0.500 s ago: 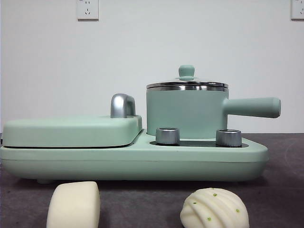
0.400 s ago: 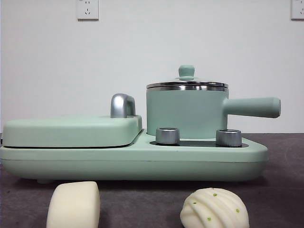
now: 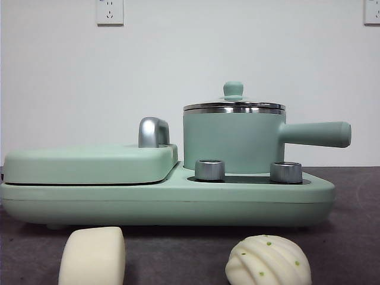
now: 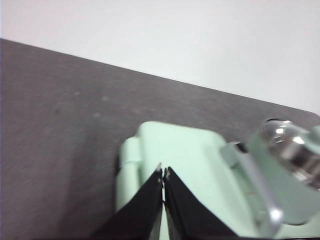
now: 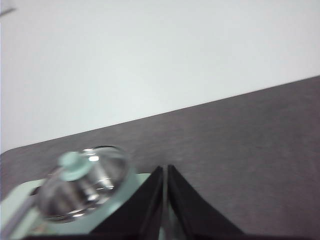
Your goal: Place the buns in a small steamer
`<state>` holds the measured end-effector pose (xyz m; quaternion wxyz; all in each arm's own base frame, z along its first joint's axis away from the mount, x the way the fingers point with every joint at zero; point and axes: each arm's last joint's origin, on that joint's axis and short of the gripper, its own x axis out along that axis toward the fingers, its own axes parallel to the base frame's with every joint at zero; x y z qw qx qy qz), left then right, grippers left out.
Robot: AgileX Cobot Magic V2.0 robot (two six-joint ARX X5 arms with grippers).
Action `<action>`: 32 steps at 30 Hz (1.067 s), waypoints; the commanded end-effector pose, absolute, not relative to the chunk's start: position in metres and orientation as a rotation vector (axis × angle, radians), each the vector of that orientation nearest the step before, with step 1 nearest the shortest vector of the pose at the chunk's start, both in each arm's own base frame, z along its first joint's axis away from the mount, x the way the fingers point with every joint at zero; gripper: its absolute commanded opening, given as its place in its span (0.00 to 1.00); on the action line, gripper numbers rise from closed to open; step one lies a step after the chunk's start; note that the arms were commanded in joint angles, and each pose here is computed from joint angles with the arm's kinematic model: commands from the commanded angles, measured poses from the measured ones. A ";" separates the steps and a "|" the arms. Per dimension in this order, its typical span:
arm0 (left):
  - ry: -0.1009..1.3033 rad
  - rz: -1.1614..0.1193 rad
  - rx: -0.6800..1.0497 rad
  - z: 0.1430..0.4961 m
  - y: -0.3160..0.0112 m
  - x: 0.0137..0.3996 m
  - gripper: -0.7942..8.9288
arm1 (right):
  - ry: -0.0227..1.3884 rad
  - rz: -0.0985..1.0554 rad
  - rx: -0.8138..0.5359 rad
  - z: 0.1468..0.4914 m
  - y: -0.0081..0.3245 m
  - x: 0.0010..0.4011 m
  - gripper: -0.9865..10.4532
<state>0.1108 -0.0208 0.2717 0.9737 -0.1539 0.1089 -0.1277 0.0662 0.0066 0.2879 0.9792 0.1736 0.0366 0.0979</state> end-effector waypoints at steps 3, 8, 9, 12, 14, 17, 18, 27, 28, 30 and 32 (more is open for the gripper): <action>0.237 -0.363 -0.275 0.317 -0.027 0.127 0.09 | 0.120 0.327 0.269 0.329 0.010 0.065 0.10; 0.307 -0.518 -0.243 0.346 -0.037 0.146 0.09 | 0.198 0.481 0.178 0.359 0.015 0.073 0.10; 0.321 -0.558 -0.233 0.350 -0.039 0.149 0.09 | 0.210 0.518 0.154 0.363 0.016 0.076 0.10; 0.356 -0.676 -0.205 0.361 -0.045 0.157 0.09 | 0.231 0.656 0.080 0.372 0.019 0.084 0.10; 0.372 -0.746 -0.187 0.365 -0.049 0.160 0.09 | 0.248 0.709 0.069 0.373 0.020 0.090 0.10; 0.379 -0.808 -0.177 0.368 -0.054 0.164 0.09 | 0.278 0.758 0.086 0.371 0.021 0.100 0.10; 0.377 -0.814 -0.176 0.368 -0.055 0.165 0.09 | 0.290 0.759 0.091 0.370 0.022 0.103 0.10; 0.388 -0.819 -0.173 0.366 -0.057 0.169 0.25 | 0.343 0.752 0.120 0.366 0.022 0.111 0.18; 0.389 -0.819 -0.174 0.366 -0.057 0.169 0.31 | 0.343 0.750 0.120 0.366 0.022 0.111 0.24; 0.388 -0.819 -0.173 0.366 -0.057 0.169 0.46 | 0.344 0.744 0.119 0.366 0.021 0.111 0.36; 0.388 -0.819 -0.173 0.366 -0.057 0.169 0.58 | 0.345 0.744 0.120 0.366 0.021 0.111 0.46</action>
